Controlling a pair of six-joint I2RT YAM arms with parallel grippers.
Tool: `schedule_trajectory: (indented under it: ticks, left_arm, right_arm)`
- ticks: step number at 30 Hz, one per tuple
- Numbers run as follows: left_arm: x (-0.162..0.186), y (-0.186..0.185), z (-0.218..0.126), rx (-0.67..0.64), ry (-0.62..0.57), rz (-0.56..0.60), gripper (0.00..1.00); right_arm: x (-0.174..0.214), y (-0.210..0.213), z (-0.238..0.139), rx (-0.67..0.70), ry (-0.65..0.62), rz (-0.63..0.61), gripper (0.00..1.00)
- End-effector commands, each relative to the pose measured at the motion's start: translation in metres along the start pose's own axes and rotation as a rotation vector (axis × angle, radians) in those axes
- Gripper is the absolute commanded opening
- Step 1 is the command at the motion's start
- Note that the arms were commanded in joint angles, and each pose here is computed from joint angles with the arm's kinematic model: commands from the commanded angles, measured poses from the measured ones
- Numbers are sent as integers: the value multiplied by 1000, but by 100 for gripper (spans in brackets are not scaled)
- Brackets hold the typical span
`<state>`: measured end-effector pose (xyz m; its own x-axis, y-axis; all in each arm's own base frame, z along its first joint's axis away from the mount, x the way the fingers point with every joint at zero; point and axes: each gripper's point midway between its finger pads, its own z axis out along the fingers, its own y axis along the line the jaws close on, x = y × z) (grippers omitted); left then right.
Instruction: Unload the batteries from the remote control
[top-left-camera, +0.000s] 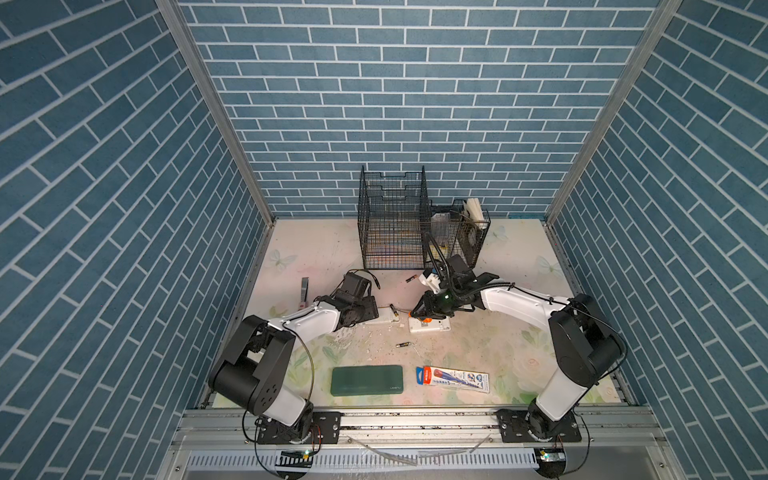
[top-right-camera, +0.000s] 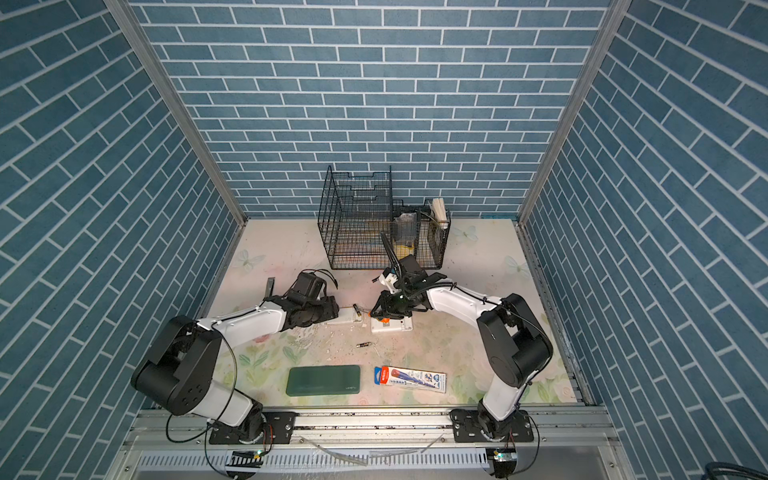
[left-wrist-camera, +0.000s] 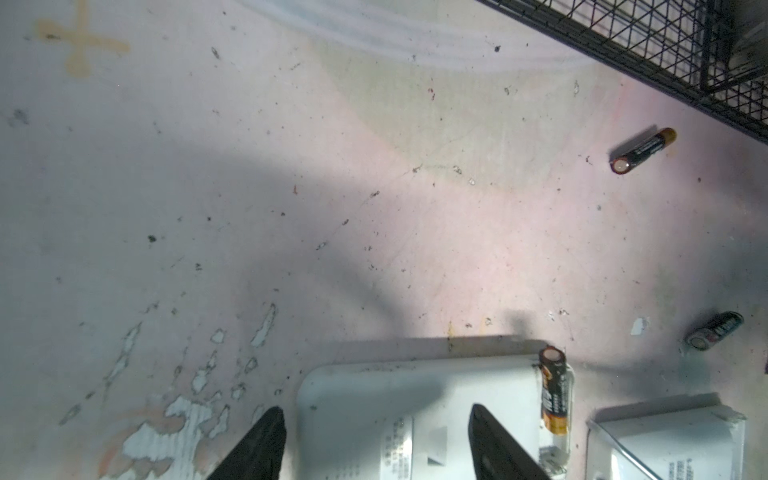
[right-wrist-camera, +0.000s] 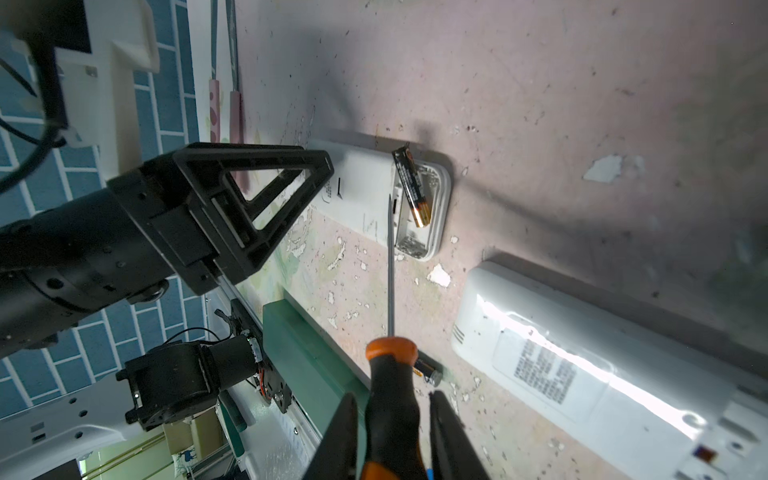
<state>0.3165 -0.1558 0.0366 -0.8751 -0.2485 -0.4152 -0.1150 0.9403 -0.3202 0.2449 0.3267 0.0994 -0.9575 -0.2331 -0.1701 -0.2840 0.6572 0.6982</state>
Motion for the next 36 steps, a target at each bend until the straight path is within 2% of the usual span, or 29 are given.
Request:
schedule_trajectory:
  ticks: [1, 13, 28, 36]
  left_arm:
    - [0, -1, -1, 2, -5, 14, 71]
    - [-1, -1, -4, -3, -7, 18, 71]
    - [5, 3, 0, -8, 9, 24, 71]
    - [7, 2, 4, 3, 15, 23, 71]
  right_arm:
    - [18, -9, 0, 28, 28, -9, 0]
    - [25, -24, 10, 46, 33, 26, 0]
    - [-7, -16, 18, 33, -20, 24, 0]
    - [-26, 4, 9, 17, -45, -12, 0]
